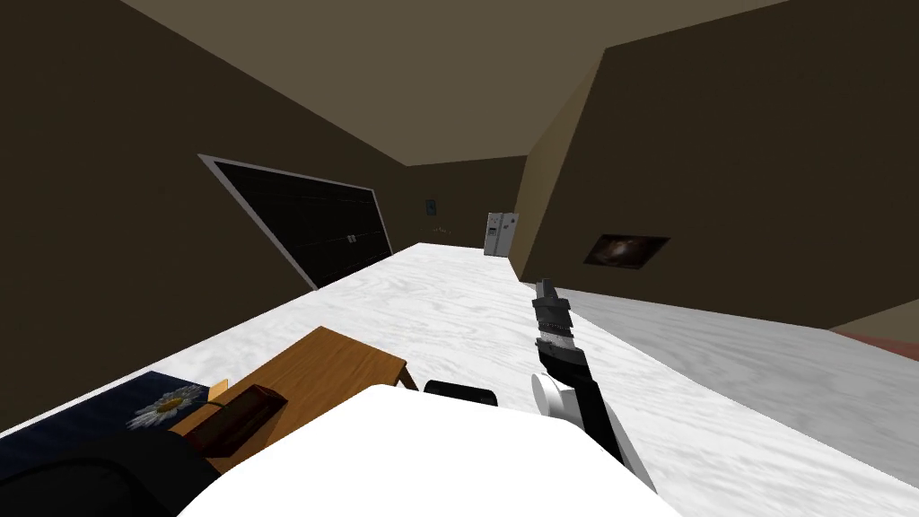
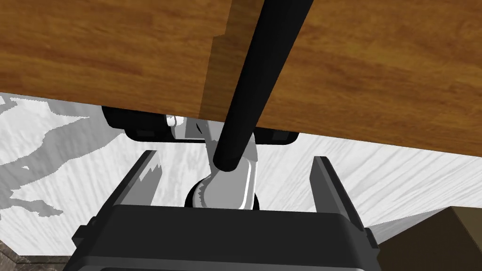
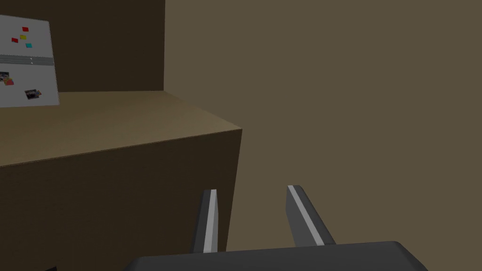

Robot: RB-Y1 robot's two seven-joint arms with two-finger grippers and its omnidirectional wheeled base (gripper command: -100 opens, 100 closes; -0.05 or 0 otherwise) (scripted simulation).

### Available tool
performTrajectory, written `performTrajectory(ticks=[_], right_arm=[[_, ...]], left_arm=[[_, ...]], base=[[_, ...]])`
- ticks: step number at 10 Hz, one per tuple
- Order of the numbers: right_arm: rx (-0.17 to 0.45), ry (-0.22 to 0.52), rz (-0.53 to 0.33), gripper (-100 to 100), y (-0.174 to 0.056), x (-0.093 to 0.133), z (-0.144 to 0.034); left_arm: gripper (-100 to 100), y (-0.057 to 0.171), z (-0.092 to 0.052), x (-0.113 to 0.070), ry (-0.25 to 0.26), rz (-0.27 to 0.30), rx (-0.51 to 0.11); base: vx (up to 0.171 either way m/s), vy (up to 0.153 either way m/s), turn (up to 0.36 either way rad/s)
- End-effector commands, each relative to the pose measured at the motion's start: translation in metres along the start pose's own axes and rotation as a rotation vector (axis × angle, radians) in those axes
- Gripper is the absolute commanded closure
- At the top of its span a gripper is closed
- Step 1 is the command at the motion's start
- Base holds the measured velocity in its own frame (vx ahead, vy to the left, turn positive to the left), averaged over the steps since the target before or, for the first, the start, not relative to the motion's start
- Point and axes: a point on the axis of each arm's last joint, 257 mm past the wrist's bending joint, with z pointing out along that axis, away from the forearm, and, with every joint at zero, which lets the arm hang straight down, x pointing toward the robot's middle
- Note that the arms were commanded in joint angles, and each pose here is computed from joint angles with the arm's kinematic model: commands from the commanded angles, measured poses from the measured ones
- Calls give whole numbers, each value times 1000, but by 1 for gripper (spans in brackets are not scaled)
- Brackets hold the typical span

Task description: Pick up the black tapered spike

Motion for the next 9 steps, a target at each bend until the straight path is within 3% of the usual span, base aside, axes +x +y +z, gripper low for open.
performTrajectory(ticks=[1,3,5,8,9], right_arm=[[0,0,0,0,0,0,0],[0,0,0,0,0,0,0],[0,0,0,0,0,0,0],[0,0,0,0,0,0,0],[0,0,0,0,0,0,0]], left_arm=[[-100,-13,-4,25,54,61,35],[-100,-13,-4,25,54,63,35],[-100,-26,-12,54,111,129,73],[-100,-36,-23,81,164,192,110],[-100,-36,-21,74,153,182,102]], base=[[46,50,-201],[28,31,-8],[33,26,-100],[45,44,-72],[14,18,-14]])
